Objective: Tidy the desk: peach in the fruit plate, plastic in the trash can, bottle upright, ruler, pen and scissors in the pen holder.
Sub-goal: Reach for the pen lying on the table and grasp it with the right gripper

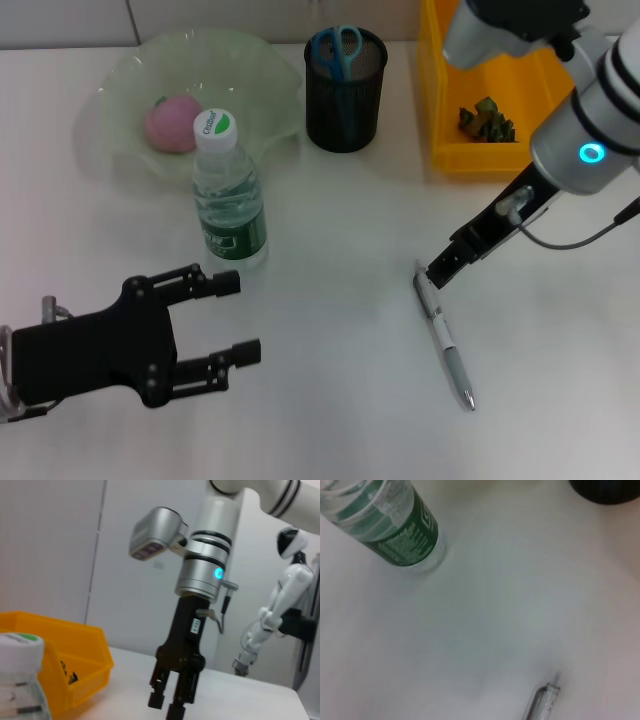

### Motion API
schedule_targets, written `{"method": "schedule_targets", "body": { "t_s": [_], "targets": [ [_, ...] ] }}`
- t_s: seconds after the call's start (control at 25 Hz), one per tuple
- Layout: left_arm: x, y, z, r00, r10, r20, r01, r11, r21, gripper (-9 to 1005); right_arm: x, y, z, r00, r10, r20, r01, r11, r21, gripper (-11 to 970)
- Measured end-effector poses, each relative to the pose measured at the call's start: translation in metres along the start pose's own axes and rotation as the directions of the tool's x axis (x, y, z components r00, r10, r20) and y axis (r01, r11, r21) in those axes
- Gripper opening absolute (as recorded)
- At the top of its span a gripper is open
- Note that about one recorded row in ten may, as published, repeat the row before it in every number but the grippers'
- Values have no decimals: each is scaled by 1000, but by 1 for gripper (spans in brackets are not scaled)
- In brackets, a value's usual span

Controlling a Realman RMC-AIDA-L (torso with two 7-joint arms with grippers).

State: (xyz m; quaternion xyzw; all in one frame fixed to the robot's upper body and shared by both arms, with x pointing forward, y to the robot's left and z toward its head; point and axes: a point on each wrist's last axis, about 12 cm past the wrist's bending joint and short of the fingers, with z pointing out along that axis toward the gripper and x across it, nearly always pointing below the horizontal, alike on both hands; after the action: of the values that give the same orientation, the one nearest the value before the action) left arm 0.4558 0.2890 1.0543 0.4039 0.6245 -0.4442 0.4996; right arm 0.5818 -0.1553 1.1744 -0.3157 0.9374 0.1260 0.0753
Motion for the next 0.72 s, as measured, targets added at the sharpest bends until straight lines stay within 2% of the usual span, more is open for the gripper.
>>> {"method": "schedule_targets", "body": {
  "t_s": [0.4, 0.72],
  "targets": [
    [6, -3, -5, 999, 6, -31, -6, 1000, 0, 742, 1, 6, 31, 999, 26, 47, -27, 999, 31, 700],
    [7, -3, -6, 999, 4, -35, -4, 1000, -6, 742, 3, 6, 44, 999, 20, 46, -22, 998, 52, 698]
  ]
}}
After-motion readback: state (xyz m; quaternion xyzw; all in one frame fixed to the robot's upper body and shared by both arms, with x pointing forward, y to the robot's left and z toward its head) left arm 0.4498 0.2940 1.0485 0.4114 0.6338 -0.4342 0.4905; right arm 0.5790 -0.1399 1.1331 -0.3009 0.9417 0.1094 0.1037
